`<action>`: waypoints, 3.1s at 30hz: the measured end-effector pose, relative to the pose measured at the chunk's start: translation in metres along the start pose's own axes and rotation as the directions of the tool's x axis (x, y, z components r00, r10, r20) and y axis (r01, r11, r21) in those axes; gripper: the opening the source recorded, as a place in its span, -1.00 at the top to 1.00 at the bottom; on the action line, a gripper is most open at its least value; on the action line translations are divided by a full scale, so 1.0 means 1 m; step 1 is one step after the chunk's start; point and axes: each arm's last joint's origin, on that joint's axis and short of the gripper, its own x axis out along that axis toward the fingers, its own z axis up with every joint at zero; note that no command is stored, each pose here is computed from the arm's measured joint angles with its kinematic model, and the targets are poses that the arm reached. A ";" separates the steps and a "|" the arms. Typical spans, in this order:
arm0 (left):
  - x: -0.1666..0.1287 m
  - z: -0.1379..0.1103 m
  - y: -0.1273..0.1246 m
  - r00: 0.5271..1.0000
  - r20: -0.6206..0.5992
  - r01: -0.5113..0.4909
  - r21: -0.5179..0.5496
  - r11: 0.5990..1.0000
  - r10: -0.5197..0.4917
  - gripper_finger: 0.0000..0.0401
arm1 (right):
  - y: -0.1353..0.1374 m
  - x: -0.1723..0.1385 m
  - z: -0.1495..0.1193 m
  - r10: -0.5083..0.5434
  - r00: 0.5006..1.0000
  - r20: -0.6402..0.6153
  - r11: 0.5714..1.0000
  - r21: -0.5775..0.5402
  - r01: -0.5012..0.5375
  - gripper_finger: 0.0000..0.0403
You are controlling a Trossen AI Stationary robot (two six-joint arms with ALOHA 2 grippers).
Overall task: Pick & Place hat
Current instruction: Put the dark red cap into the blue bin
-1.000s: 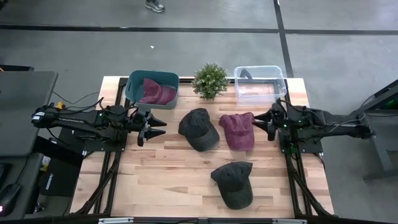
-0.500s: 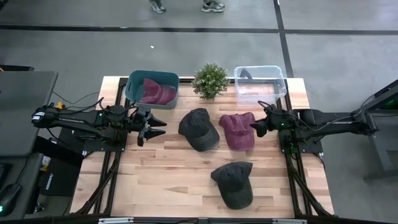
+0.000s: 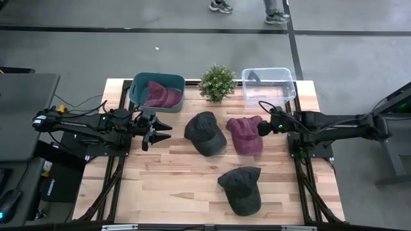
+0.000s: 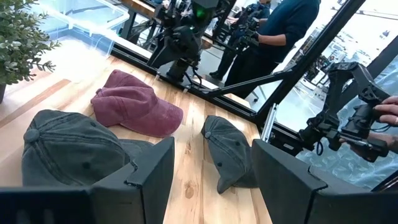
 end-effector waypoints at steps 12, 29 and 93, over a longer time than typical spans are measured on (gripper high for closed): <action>0.000 0.000 0.000 1.000 0.000 0.000 0.000 1.000 0.000 -0.03 | 0.012 0.024 0.002 0.019 0.995 -0.097 0.999 -0.030 -0.022 -0.06; 0.000 0.000 0.000 1.000 0.000 0.000 0.000 1.000 0.000 -0.03 | 0.034 0.035 0.004 -0.016 0.990 -0.142 0.997 -0.073 0.005 -0.41; 0.000 0.000 0.000 1.000 0.000 0.000 0.000 1.000 0.000 -0.03 | 0.076 0.089 0.016 -0.366 0.903 -0.224 0.917 -0.251 0.310 0.96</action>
